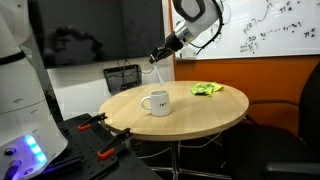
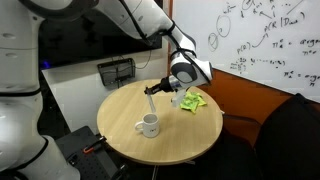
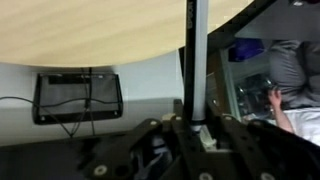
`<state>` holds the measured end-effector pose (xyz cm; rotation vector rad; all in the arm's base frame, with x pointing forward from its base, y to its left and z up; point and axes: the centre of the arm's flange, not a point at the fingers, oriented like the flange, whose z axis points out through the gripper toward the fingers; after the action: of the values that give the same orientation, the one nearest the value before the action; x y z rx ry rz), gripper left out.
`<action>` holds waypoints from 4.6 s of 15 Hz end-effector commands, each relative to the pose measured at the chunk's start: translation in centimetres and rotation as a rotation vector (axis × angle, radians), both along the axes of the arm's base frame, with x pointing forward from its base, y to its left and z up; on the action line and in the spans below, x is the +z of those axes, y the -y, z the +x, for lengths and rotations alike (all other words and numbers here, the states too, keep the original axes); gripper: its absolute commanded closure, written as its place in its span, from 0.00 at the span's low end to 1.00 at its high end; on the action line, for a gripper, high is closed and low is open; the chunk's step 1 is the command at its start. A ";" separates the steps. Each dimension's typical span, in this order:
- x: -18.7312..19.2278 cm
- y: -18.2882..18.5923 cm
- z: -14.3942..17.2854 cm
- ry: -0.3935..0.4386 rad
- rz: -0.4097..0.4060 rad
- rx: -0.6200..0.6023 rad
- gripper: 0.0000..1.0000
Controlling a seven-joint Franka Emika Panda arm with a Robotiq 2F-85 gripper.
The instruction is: Place the marker in the mug
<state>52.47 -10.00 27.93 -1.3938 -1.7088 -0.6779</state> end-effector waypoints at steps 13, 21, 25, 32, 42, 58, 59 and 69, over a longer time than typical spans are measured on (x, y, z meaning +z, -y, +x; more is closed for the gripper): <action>-3.3 2.1 3.7 0.028 0.326 0.602 0.93; -5.8 2.2 1.7 -0.194 0.353 0.743 0.93; -3.7 0.9 2.4 -0.177 0.323 0.778 0.93; -2.9 0.8 4.0 -0.111 0.317 0.764 0.93; -6.9 1.1 5.6 -0.064 0.366 0.694 0.93; -12.8 1.4 7.8 -0.085 0.261 0.610 0.93; -12.9 1.4 7.9 -0.074 0.247 0.609 0.93; -9.3 1.5 7.5 -0.125 0.240 0.526 0.00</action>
<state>60.57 -11.69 16.22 -0.7147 -1.7663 -0.4655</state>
